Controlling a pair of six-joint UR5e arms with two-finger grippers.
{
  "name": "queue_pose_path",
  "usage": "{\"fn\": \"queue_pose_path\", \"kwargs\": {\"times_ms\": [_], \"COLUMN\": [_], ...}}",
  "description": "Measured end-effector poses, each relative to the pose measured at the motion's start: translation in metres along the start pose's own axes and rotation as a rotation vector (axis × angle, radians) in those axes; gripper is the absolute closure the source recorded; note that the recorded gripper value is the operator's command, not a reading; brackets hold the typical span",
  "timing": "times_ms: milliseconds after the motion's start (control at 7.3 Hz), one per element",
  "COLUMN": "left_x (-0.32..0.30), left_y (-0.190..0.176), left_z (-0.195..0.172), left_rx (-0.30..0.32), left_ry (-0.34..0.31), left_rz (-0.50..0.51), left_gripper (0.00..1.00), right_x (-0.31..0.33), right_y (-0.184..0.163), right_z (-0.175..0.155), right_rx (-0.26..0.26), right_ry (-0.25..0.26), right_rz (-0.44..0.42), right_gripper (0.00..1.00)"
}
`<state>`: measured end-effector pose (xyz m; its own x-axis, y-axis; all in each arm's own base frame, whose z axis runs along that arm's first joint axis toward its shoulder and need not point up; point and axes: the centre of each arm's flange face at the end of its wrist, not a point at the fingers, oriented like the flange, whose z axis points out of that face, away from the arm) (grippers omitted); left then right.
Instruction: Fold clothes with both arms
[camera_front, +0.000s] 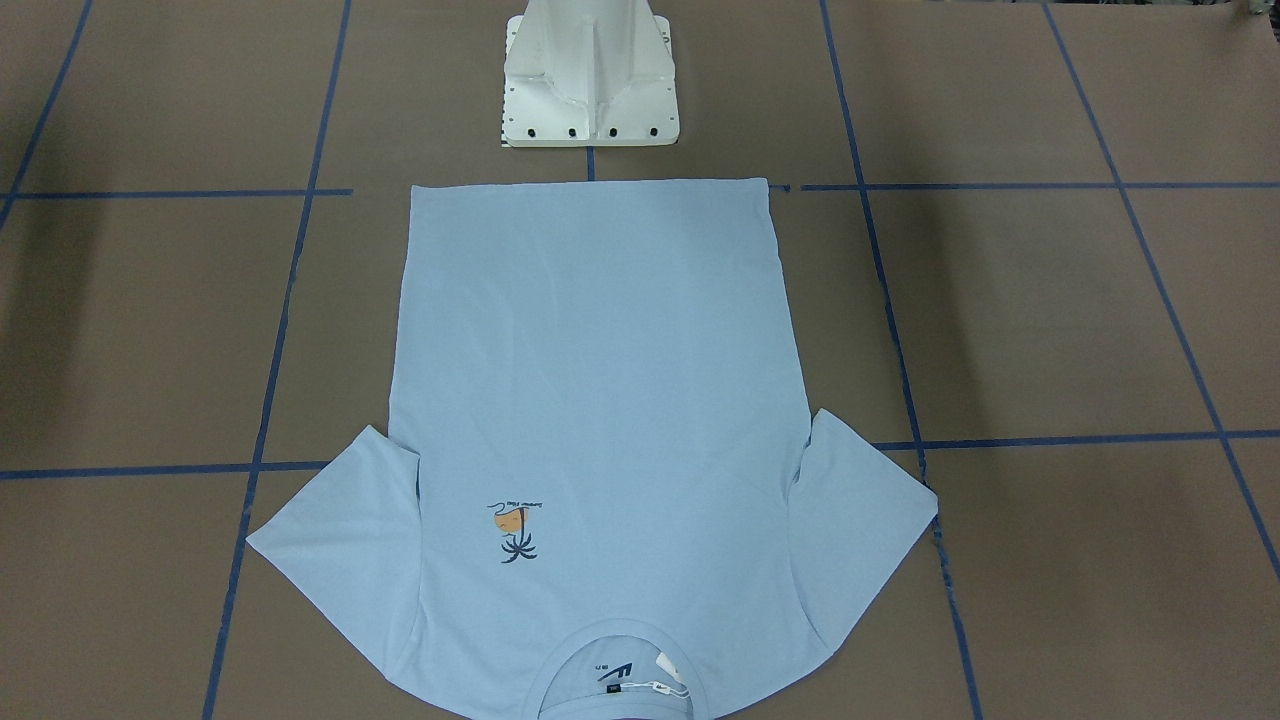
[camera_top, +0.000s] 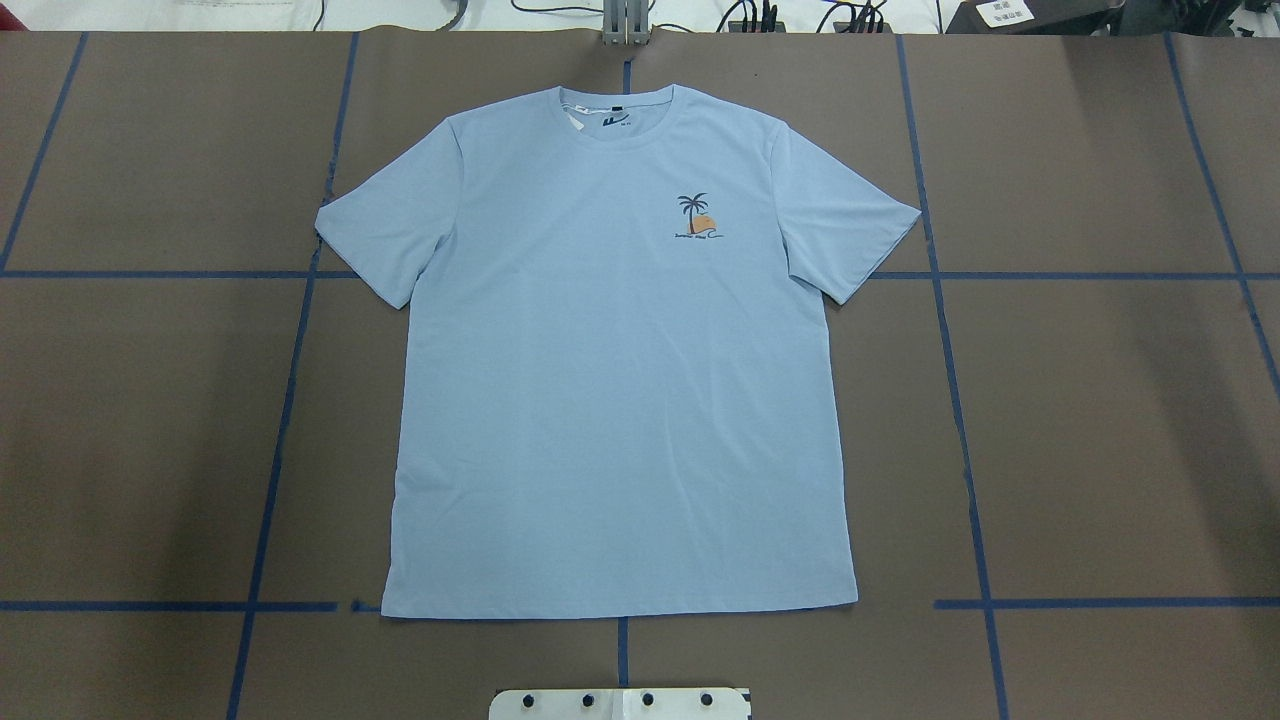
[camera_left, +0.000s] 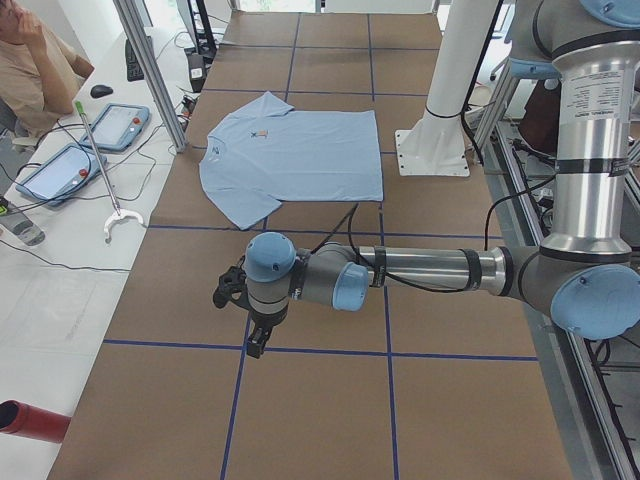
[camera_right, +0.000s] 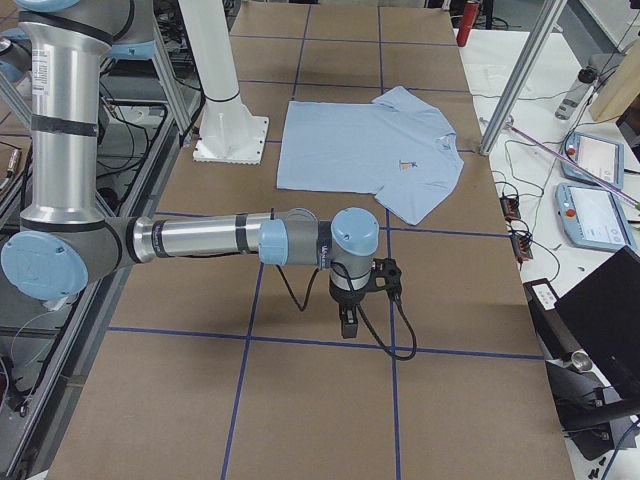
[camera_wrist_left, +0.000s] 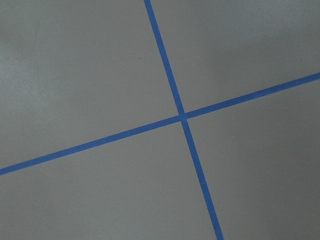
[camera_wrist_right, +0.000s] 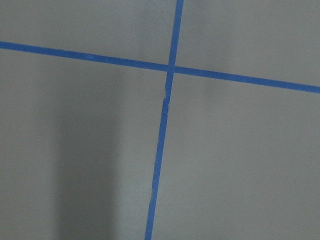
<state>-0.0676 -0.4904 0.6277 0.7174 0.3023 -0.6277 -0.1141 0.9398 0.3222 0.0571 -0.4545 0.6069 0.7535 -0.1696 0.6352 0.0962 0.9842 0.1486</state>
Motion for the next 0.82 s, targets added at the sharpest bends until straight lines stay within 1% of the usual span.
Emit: {"fn": "queue_pose_path", "kwargs": {"times_ms": [137,274,411,548,684,821], "left_x": [0.007,0.018,0.031,0.039,0.04,0.042], "left_y": [-0.011,-0.024,-0.036,-0.044,-0.048,-0.05], "left_z": [-0.009,-0.025,-0.041,-0.051,-0.054,-0.057], "left_rx": [0.022,0.057,0.102,0.135,0.15,0.159], "left_ry": [-0.003,-0.007,-0.017,-0.026,-0.029,-0.028], "left_rz": [0.016,0.041,0.08,0.107,0.106,0.099], "left_gripper": [0.0,0.0,0.0,0.0,0.0,0.0], "right_x": [-0.007,-0.012,-0.011,-0.008,-0.009,-0.014], "right_y": [-0.009,-0.015,-0.018,-0.02,-0.025,-0.031], "right_z": [-0.008,-0.013,-0.011,-0.006,-0.005,-0.005], "right_rx": [0.078,0.139,0.159,0.16,0.163,0.167], "right_ry": [0.007,0.01,0.009,0.002,-0.02,-0.064], "right_rz": [-0.068,-0.116,-0.128,-0.124,-0.125,-0.132], "right_gripper": [0.0,0.0,0.0,0.0,0.0,0.0]}}
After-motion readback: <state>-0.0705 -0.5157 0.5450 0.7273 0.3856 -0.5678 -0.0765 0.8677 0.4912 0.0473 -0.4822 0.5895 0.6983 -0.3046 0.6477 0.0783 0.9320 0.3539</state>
